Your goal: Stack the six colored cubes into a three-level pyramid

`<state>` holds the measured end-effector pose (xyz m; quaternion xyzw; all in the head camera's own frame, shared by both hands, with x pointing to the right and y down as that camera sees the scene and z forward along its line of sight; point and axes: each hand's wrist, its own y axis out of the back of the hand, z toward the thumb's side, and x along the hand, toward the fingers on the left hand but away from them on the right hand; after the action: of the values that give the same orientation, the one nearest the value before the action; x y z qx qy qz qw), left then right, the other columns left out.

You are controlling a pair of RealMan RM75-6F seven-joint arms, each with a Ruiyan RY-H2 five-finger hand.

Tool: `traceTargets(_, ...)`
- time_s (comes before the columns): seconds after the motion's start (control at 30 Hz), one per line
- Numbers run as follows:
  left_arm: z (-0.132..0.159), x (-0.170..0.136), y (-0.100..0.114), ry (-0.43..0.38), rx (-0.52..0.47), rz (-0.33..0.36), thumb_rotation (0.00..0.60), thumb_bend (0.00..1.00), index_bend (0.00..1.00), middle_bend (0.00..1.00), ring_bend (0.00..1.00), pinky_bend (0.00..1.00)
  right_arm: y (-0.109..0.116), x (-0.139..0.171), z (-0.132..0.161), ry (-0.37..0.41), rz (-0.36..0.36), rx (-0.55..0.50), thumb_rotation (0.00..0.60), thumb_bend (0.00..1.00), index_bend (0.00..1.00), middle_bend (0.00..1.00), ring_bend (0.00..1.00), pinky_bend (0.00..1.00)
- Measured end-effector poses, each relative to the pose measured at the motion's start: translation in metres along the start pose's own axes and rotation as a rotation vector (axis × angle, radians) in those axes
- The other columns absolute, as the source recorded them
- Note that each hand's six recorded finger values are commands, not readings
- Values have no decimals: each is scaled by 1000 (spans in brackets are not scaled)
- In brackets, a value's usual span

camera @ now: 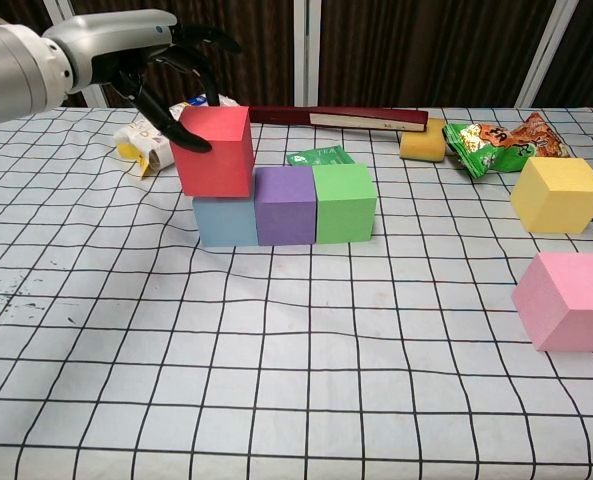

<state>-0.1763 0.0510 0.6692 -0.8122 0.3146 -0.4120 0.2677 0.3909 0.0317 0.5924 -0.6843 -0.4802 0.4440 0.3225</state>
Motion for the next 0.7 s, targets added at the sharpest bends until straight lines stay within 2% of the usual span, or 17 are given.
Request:
traceTargets(0.3, -3, 7, -7, 22, -1, -18, 600, 167, 95, 387, 89, 102, -1, 1, -4, 2, -1, -1, 600, 0, 0, 81, 0, 0)
traceTargets(0.57, -1, 5, -6, 12, -23, -7, 600, 148, 86, 251, 78, 98, -1, 2, -5, 0, 0, -2, 600, 0, 0, 80, 0, 0)
traceTargets(0.7, 0, 2, -2, -1, -34, 0, 600, 144, 85, 234, 73, 99, -2, 1, -3, 4, 4, -1, 600, 0, 0, 80, 0, 0)
